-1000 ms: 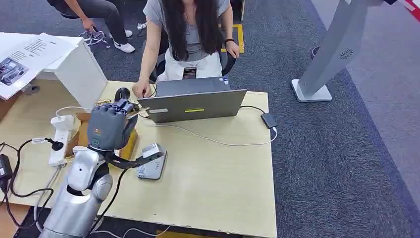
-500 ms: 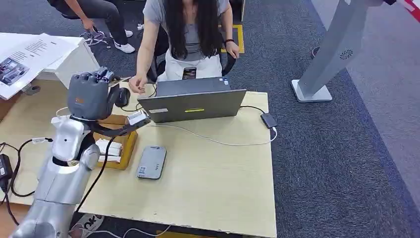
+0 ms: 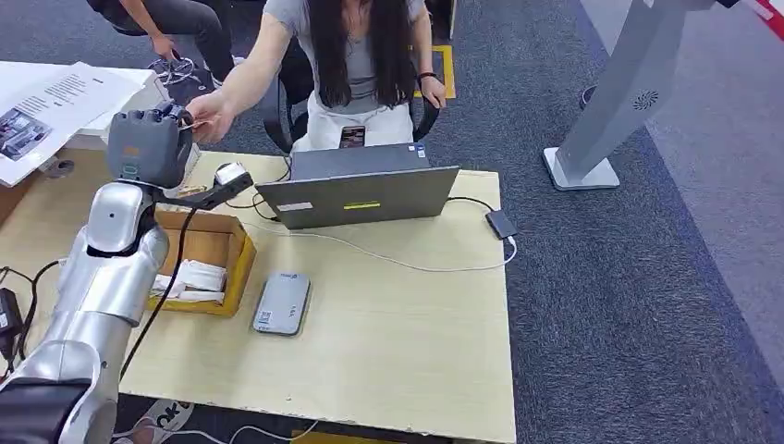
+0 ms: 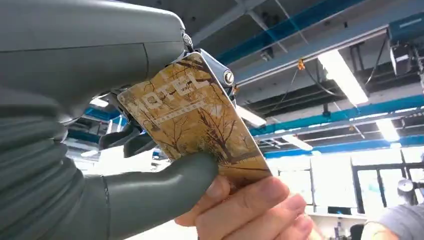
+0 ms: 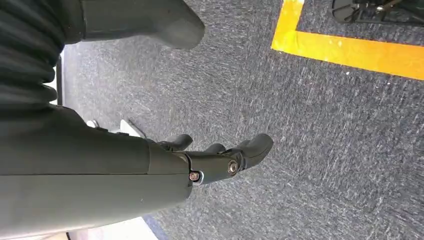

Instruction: Pass the card to the sensor for recognition and then transmit it.

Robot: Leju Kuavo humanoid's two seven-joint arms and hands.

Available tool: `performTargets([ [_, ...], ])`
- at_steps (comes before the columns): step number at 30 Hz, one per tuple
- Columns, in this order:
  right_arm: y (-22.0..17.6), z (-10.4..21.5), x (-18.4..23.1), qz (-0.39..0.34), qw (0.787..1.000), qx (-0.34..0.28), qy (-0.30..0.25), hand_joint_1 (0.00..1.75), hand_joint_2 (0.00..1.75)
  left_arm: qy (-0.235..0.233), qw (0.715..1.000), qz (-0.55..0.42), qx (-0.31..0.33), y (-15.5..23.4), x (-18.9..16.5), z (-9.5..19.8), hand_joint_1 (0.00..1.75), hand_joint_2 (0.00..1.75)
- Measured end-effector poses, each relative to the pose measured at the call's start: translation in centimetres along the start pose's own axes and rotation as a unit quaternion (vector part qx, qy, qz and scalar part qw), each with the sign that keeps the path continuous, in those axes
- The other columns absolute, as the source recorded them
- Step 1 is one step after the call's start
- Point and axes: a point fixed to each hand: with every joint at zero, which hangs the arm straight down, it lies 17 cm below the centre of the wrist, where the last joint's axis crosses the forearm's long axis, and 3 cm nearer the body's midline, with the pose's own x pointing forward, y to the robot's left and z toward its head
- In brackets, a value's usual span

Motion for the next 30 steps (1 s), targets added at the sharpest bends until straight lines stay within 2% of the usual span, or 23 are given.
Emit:
performTargets([
  [3, 0.0, 0.0, -0.1, 0.001, 1.000, 0.000, 0.002, 0.00, 1.75, -0.001, 1.000, 0.000, -0.006, -0.7, -0.1, 0.3, 1.71, 1.75],
  [4, 0.0, 0.0, -0.1, 0.001, 1.000, 0.000, 0.003, 0.00, 1.75, -0.001, 1.000, 0.000, -0.008, -0.9, -0.2, 0.4, 0.10, 1.75],
  [5, 0.0, 0.0, -0.1, 0.002, 1.000, -0.001, 0.003, 0.00, 1.75, -0.002, 1.000, 0.000, -0.010, -1.0, -0.2, 0.5, 0.00, 1.75],
  [13, -0.1, 0.0, 0.0, 0.003, 1.000, -0.001, -0.001, 0.00, 1.75, -0.015, 1.000, 0.004, -0.016, -2.1, 0.3, 2.0, 0.00, 1.75],
  [18, -0.1, 0.0, 0.0, -0.003, 1.000, -0.001, 0.001, 0.00, 1.75, -0.036, 0.999, 0.024, -0.024, -3.1, 2.0, 5.5, 0.00, 1.75],
  [26, -0.1, 0.0, -0.3, -0.016, 1.000, -0.001, 0.007, 0.00, 1.75, -0.066, 0.996, 0.055, -0.001, -1.5, 4.7, 9.6, 0.00, 1.75],
  [30, -0.2, -0.1, -0.5, -0.038, 0.999, -0.005, 0.013, 0.00, 1.75, -0.090, 0.993, 0.075, 0.032, 1.2, 7.4, 14.6, 0.00, 1.75],
])
